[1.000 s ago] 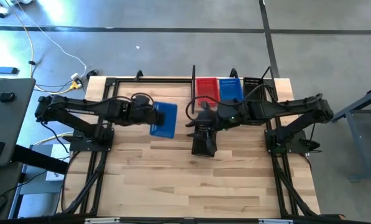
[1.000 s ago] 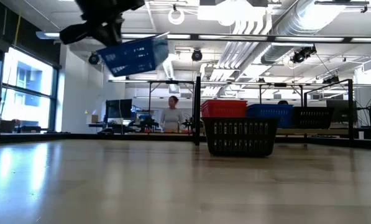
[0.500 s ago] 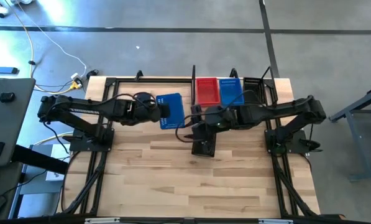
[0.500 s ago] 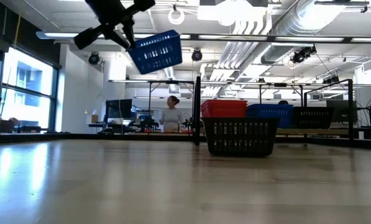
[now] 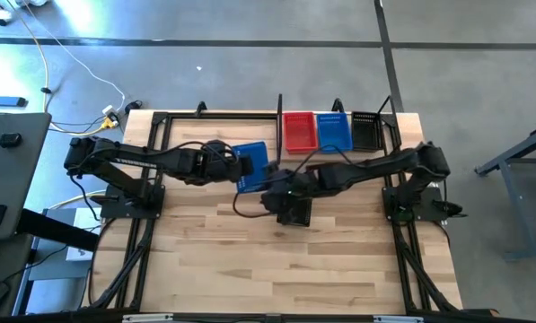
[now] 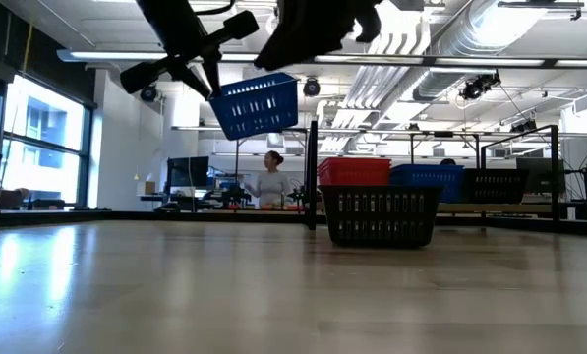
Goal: Stack baskets on shelf by color
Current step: Stack the blue bin on the other blue bins on the shelf
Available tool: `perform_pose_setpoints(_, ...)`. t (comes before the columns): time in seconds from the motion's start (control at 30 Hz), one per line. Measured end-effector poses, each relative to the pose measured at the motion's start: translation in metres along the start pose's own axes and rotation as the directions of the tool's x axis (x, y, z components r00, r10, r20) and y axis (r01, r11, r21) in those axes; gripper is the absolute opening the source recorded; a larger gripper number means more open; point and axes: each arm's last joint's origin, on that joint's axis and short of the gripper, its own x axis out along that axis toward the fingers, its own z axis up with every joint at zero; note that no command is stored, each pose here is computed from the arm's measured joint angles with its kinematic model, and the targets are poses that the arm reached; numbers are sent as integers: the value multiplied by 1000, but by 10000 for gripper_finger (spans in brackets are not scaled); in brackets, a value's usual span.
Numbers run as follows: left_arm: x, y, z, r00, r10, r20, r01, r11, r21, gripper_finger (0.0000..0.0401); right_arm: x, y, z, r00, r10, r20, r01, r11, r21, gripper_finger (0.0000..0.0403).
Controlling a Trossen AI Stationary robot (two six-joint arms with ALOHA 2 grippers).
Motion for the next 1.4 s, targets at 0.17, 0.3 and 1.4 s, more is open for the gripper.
perform_pose_setpoints(0.17, 0, 0, -1, 1000, -4, -17, 3, 1000, -2, 0, 19, 5, -8, 995, -42, -86, 41, 999, -12, 154)
perform_pose_setpoints(0.3, 0, 0, -1, 1000, -4, -24, 4, 1000, 3, 0, 28, 6, -14, 982, -101, -161, 99, 995, -22, 154)
perform_pose_setpoints(1.4, 2, -7, 1, 991, -72, -111, 90, 982, 165, 64, 27, 17, -24, 958, -44, -282, 150, 919, 366, 0)
